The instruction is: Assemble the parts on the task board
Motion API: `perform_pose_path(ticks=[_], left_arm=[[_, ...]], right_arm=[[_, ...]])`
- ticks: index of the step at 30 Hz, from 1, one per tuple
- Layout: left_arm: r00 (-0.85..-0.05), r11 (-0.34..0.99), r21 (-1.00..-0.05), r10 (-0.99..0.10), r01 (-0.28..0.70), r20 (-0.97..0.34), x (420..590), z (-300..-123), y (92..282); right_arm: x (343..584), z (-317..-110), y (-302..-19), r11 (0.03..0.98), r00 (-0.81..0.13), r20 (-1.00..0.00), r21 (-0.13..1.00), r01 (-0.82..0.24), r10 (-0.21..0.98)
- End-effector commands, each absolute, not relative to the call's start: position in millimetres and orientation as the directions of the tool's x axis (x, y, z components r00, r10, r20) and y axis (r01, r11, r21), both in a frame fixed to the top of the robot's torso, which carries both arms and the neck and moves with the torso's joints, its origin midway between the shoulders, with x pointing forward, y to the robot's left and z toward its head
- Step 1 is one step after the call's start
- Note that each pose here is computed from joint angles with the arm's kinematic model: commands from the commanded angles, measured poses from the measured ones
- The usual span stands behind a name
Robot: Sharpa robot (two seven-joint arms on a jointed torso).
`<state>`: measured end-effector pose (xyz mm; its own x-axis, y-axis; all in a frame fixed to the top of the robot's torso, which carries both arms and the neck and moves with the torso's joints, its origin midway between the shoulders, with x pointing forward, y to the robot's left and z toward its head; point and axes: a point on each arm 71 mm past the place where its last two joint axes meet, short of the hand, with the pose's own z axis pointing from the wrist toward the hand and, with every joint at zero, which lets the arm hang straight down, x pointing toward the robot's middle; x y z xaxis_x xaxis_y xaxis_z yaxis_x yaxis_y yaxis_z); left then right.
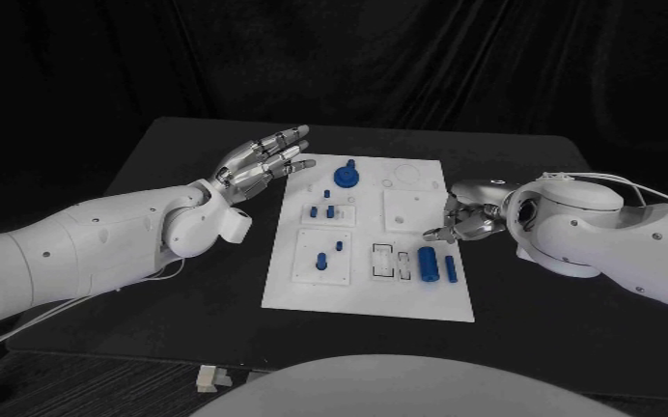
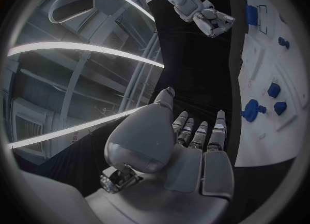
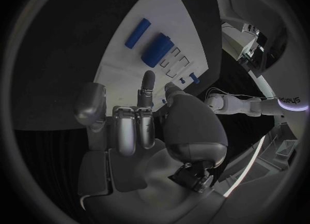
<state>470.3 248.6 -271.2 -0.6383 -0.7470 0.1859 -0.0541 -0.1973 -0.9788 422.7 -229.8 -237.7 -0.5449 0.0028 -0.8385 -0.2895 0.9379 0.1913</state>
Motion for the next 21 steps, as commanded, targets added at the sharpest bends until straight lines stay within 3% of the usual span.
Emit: perform_pose_path(ticks=[1, 21], left_arm=[[-0.645, -0.218, -0.974, -0.737, -0.056, 0.202, 469.3, -270.9, 247.0], [-0.647, -0.213, -0.975, -0.734, -0.068, 0.206, 468.2, -271.6, 247.5]], right_arm=[[422, -243, -234, 0.967, -0.576, -0.817, 0.129, -0.218, -0.020], [415, -269, -223, 0.980, -0.659, -0.748, 0.067, -0.190, -0.077]])
